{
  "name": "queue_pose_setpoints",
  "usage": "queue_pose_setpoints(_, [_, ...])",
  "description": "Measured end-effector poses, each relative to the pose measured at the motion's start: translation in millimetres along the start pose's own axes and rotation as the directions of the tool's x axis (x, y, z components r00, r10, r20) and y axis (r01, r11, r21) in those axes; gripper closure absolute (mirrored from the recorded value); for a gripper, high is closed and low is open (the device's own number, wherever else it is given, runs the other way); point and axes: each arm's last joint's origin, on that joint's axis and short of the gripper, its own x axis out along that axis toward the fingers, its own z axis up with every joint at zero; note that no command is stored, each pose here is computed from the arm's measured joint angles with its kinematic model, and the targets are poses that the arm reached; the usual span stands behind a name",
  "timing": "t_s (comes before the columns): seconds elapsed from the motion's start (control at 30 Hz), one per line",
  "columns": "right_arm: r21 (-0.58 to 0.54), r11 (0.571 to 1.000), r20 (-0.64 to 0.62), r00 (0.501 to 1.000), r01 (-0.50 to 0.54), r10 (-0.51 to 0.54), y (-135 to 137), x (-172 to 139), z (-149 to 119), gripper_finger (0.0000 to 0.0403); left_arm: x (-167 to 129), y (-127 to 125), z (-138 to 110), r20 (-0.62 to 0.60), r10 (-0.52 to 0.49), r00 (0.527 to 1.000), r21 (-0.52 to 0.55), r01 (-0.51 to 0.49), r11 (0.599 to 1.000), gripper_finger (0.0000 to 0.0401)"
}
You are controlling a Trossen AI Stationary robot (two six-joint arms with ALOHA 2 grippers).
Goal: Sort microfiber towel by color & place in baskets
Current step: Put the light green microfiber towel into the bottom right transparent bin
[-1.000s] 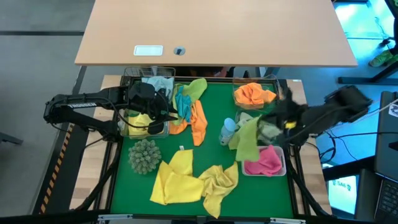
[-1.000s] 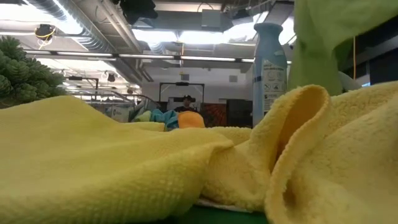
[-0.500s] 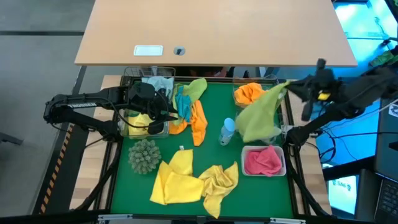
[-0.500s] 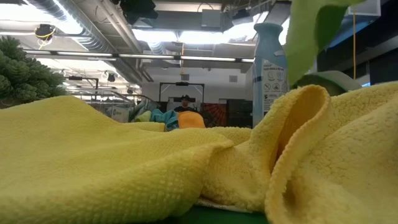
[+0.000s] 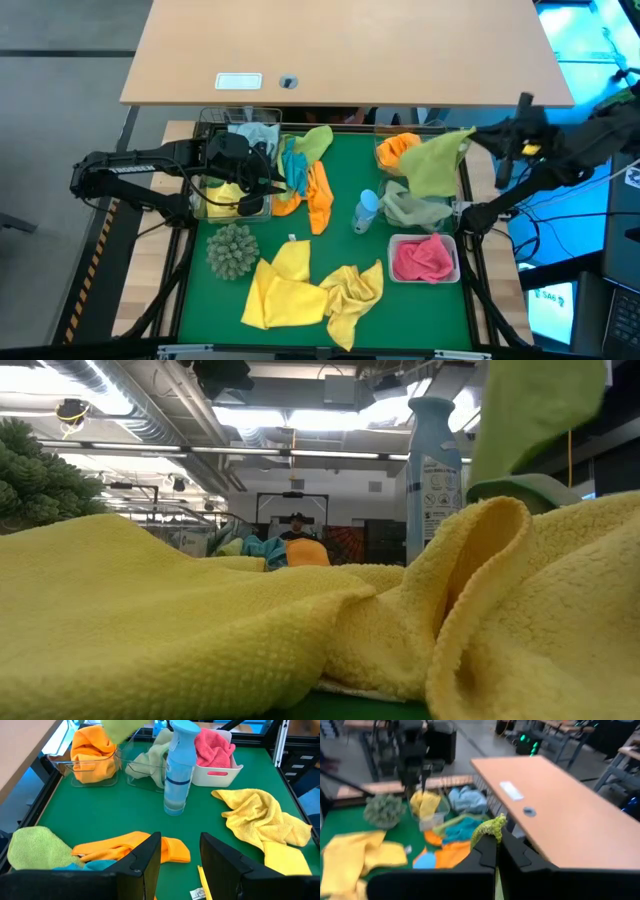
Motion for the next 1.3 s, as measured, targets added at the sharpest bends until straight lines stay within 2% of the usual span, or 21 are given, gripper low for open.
queue_pose_setpoints(0.3, [-0.036,0.999,-0.206,0.978,-0.023,0.015,27,34,-46,0.0402,0,0,0,0.0,0.0,1.0,0.0,0.0,1.0,0.0271])
queue_pose_setpoints(0.6, [-0.049,0.993,-0.352,0.928,0.11,-0.12,41,65,-113,0.0402,0,0,0,0.0,0.0,1.0,0.0,0.0,1.0,0.0271])
queue_pose_setpoints(0.83, [-0.072,0.971,-0.441,0.866,0.228,-0.236,57,94,-162,0.0402,0,0,2,0.026,0.002,1.0,0.002,-0.002,1.0,0.0271])
queue_pose_setpoints(1.13, [-0.041,0.986,-0.556,0.816,0.162,-0.158,82,127,-219,0.0402,0,0,2,0.025,0.003,1.0,0.002,-0.003,1.0,0.0271])
queue_pose_setpoints(1.3, [0.016,0.976,-0.625,0.765,0.215,-0.159,83,139,-246,0.0402,0,0,2,0.025,0.003,1.0,0.002,-0.003,1.0,0.0271])
